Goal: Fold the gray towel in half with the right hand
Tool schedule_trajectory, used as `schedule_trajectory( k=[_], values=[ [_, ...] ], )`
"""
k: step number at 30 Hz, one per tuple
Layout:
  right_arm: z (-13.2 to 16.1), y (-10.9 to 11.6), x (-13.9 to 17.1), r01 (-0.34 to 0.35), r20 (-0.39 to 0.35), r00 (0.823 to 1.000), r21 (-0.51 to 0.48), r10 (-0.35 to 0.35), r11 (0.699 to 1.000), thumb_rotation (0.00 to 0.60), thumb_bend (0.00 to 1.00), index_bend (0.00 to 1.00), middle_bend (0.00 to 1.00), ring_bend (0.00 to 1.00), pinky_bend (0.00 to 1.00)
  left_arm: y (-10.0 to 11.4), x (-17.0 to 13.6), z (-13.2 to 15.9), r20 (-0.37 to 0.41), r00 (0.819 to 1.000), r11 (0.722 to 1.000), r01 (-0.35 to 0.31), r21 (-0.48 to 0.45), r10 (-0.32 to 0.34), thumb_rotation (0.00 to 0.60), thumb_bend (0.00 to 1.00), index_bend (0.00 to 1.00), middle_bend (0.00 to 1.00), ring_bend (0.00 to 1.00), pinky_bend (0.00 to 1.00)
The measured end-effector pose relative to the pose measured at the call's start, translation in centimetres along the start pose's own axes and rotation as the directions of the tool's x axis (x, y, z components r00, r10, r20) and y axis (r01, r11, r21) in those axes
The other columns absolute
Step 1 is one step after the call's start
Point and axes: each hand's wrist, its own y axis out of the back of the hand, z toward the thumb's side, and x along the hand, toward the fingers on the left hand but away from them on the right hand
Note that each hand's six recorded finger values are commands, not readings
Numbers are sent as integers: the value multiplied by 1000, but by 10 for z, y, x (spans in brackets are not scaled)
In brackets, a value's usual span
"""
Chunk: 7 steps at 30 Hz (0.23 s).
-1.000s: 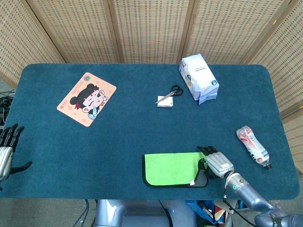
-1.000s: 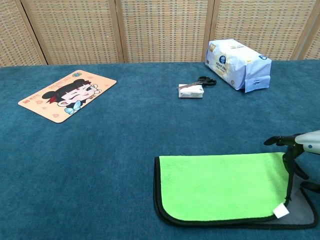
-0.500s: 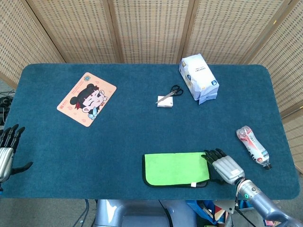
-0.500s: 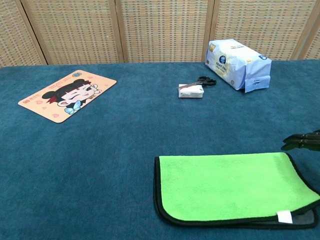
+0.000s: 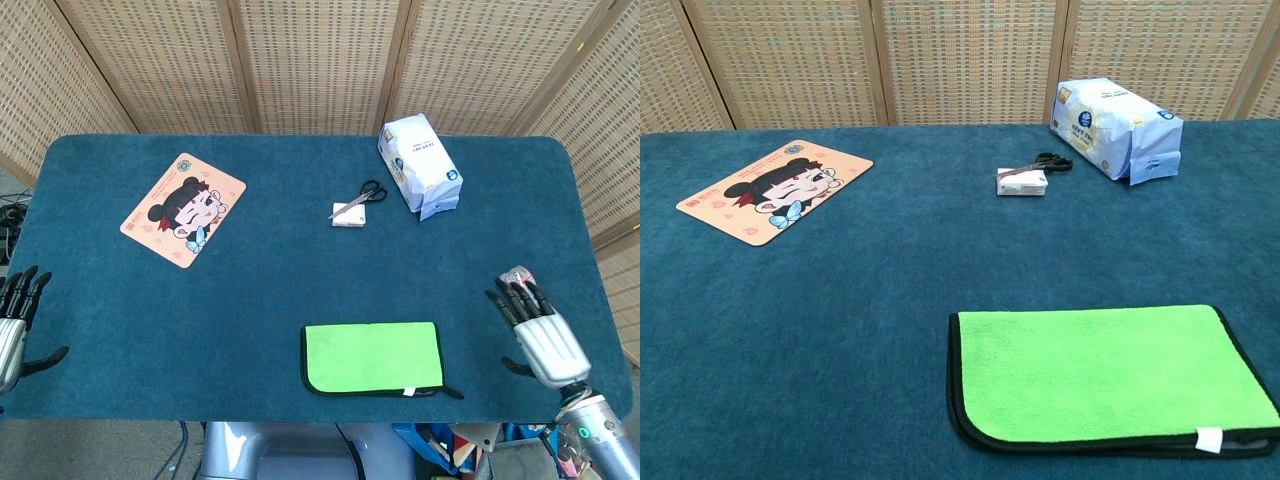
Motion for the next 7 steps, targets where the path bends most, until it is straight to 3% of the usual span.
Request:
schedule_trajectory(
  k=[7],
  values=[
    [-12, 26, 23, 178, 80, 982, -104, -170, 979, 600, 127, 0, 0, 0, 0, 1, -7, 7, 35, 999, 1000, -23, -1, 23, 600, 111, 0, 0, 0, 0]
  ],
)
